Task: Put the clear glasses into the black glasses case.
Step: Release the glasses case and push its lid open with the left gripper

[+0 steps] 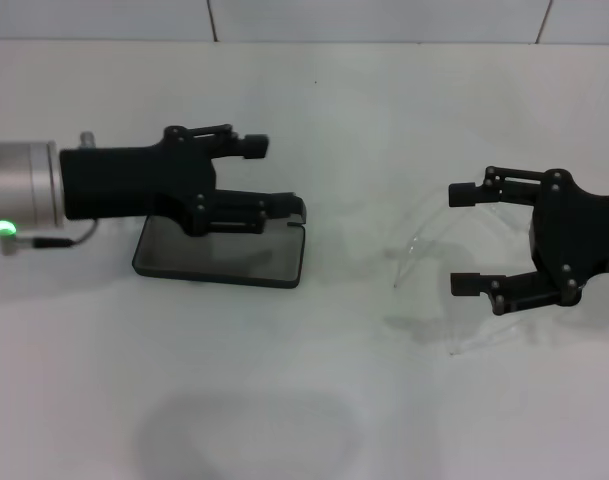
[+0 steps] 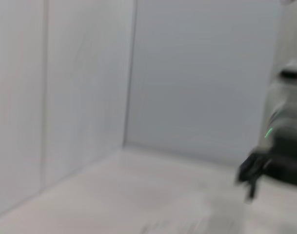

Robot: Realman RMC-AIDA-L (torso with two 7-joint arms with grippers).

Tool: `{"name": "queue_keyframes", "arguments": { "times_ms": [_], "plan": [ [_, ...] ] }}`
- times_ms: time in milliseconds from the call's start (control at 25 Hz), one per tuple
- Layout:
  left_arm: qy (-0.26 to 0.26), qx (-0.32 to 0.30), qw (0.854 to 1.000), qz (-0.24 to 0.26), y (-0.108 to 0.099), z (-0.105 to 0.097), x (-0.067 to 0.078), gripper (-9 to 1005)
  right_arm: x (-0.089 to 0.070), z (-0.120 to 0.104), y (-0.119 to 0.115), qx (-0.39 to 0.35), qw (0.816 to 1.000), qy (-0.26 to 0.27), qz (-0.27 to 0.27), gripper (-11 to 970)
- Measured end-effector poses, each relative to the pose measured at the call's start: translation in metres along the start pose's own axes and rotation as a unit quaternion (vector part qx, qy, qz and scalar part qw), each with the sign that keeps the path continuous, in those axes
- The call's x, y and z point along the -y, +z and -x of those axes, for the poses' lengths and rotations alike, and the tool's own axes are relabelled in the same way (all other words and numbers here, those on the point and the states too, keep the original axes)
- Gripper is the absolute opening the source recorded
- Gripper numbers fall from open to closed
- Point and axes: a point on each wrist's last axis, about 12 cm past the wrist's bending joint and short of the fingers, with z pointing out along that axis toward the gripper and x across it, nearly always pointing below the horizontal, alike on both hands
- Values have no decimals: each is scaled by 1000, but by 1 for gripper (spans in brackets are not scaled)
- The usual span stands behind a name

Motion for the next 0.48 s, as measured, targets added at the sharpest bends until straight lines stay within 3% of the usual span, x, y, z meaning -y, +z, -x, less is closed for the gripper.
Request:
{"name": "queue_keyframes", "arguments": {
  "times_ms": [280,480],
  "plan": [
    [35,-165,984,49,13,21,-3,759,-2,-3,-2,-1,1000,6,-4,850],
    [62,-208,974,65,23,19,0,720,-3,-4,-2,-2,1000,6,-7,846]
  ]
}}
